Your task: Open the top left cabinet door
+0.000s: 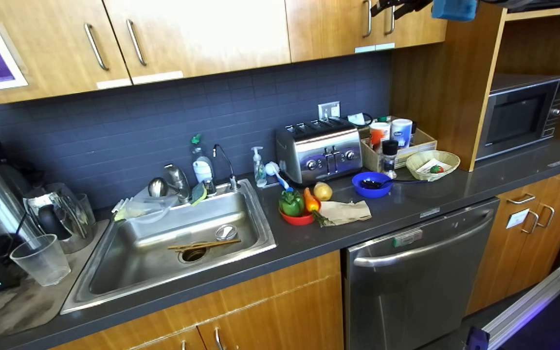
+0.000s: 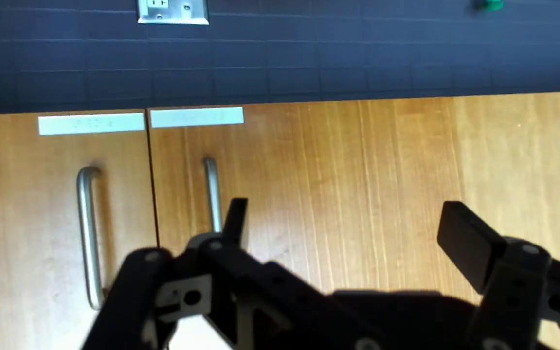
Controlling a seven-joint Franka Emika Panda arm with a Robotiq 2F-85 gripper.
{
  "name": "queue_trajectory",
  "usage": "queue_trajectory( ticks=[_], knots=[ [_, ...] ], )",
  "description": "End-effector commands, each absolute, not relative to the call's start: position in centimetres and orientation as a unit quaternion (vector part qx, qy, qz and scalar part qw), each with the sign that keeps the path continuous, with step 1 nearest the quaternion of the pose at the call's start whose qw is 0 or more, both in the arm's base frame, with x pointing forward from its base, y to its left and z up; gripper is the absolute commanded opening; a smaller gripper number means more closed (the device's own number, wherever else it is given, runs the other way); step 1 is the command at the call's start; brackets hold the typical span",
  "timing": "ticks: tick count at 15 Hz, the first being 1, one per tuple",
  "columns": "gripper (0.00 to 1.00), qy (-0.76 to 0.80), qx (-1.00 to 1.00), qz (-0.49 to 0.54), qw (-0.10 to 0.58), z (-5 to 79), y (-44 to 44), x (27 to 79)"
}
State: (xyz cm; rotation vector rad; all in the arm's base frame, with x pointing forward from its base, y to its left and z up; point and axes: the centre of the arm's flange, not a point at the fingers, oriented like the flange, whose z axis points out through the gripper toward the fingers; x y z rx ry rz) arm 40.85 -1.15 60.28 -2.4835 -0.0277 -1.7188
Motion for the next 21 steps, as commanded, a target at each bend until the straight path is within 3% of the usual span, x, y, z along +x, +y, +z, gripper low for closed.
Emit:
queue_trajectory(
  ticks=[1,21],
  knots=[
    [1.0,0.036,-0.803,-0.59,0.076,59.3,-0.7,43.1],
    [1.0,0.106,-0.773,-0.623,0.057,60.5,-0.9,47.3]
  ],
)
